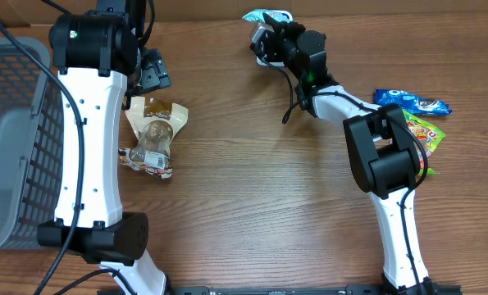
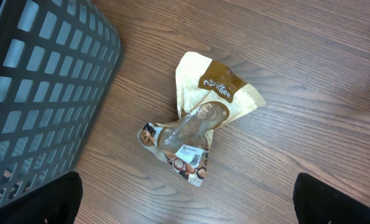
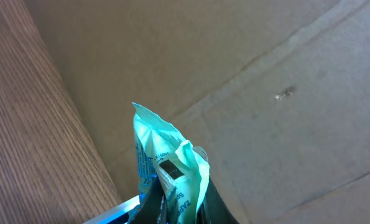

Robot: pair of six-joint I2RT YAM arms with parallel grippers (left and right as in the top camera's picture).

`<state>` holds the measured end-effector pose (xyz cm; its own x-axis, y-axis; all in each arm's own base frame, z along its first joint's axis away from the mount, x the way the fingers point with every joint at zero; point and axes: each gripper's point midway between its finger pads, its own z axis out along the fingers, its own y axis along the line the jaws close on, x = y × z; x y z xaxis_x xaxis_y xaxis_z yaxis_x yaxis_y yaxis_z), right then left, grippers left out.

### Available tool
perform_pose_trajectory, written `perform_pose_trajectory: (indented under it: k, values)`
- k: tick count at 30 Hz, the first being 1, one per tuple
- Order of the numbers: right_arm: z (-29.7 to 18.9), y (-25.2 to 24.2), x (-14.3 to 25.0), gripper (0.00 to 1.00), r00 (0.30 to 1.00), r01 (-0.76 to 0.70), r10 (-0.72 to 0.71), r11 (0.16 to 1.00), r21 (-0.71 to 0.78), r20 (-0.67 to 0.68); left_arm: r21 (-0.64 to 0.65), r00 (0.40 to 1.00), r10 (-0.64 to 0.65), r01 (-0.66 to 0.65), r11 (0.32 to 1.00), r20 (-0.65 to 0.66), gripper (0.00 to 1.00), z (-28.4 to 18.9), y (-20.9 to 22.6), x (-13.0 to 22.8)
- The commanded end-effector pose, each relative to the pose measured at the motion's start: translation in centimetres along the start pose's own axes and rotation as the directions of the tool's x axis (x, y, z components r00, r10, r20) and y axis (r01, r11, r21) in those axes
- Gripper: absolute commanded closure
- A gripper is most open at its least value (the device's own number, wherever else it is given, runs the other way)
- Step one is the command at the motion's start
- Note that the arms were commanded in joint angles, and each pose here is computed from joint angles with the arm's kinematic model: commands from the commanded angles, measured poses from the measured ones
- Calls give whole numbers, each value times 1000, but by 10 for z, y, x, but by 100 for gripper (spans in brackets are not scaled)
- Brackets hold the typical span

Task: Scan the item barcode
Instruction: 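Hold the mint-green wrapper barcode in front of the white scanner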

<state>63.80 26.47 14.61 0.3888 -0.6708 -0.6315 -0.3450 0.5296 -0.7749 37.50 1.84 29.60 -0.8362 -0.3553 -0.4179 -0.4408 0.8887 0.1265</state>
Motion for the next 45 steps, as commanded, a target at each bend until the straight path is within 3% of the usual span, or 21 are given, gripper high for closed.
perform_pose_trajectory:
  k: [1, 13, 19, 23, 33, 45]
  values:
    - [0, 7, 6, 96, 999, -17, 16, 1000, -16, -28, -13, 1000, -11, 11, 1000, -1, 0, 3, -1, 0]
    - [0, 3, 1, 96, 999, 42, -42, 999, 1, -10, -13, 1000, -11, 11, 1000, -1, 0, 3, -1, 0]
    - [-7, -41, -41, 96, 983, 83, -112, 978, 191, 148, -13, 1000, -11, 11, 1000, -1, 0, 3, -1, 0]
    - [-14, -55, -60, 96, 950, 186, -244, 944, 274, 194, -13, 1000, -11, 11, 1000, -1, 0, 3, -1, 0]
    - [-4, -23, -36, 96, 963, 220, -236, 967, 127, 131, -13, 1000, -11, 11, 1000, -1, 0, 3, -1, 0]
    - [-4, -21, -18, 96, 971, 213, -221, 973, 87, 91, -13, 1000, -11, 11, 1000, -1, 0, 3, -1, 0]
